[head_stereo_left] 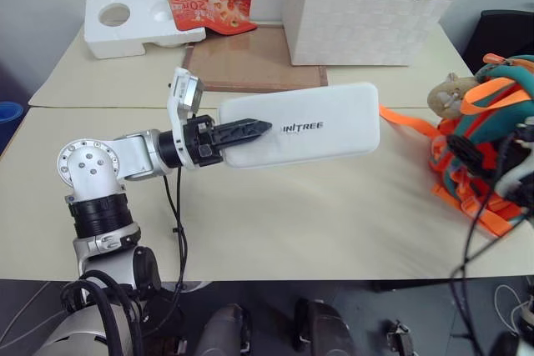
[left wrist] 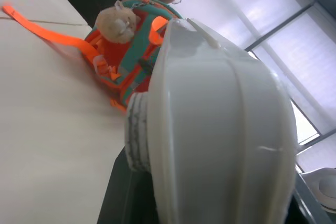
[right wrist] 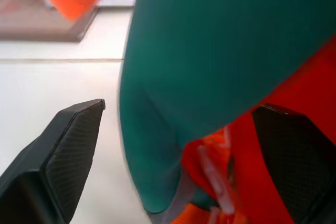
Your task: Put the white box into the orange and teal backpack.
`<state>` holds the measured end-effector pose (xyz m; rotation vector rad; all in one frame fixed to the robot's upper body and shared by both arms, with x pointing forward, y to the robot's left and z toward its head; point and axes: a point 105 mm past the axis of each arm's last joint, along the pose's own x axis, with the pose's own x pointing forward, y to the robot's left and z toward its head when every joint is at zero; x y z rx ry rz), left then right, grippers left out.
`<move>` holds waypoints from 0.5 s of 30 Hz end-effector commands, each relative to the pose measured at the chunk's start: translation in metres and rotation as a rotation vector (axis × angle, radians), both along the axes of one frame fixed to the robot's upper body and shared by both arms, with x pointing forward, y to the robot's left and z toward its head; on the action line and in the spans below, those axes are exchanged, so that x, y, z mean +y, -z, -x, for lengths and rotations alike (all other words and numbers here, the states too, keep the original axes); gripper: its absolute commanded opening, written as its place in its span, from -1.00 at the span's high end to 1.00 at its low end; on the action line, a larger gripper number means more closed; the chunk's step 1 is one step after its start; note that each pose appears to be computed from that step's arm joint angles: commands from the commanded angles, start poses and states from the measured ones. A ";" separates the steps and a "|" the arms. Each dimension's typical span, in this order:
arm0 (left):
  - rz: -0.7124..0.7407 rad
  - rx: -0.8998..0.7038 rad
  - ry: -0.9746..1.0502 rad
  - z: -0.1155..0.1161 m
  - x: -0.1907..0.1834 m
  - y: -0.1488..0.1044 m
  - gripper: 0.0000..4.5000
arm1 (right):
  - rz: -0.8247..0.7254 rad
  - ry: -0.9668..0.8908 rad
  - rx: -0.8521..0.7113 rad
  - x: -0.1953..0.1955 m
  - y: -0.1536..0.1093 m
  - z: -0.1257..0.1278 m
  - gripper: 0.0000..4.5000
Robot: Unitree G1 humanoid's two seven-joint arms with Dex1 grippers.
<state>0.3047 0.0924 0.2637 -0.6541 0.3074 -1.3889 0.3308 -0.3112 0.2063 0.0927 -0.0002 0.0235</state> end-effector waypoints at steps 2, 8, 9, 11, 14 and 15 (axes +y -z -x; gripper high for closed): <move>0.018 -0.065 -0.064 -0.010 0.004 -0.019 0.47 | 0.012 0.089 -0.063 -0.004 -0.001 -0.019 -0.60; 0.005 -0.070 -0.125 -0.015 0.015 -0.021 0.47 | 0.055 0.008 -0.073 0.010 0.001 -0.029 0.34; 0.002 -0.067 -0.134 -0.015 0.017 -0.020 0.47 | 0.056 -0.005 -0.080 0.012 0.000 -0.029 0.48; -0.016 -0.070 -0.152 -0.014 0.022 -0.018 0.47 | 0.035 -0.041 -0.097 0.015 -0.005 -0.028 0.80; -0.009 -0.056 -0.211 -0.021 0.033 -0.019 0.47 | 0.075 -0.228 -0.070 0.037 -0.008 -0.021 1.00; -0.001 -0.045 -0.231 -0.025 0.037 -0.020 0.47 | 0.091 -0.293 -0.053 0.045 -0.007 -0.017 1.00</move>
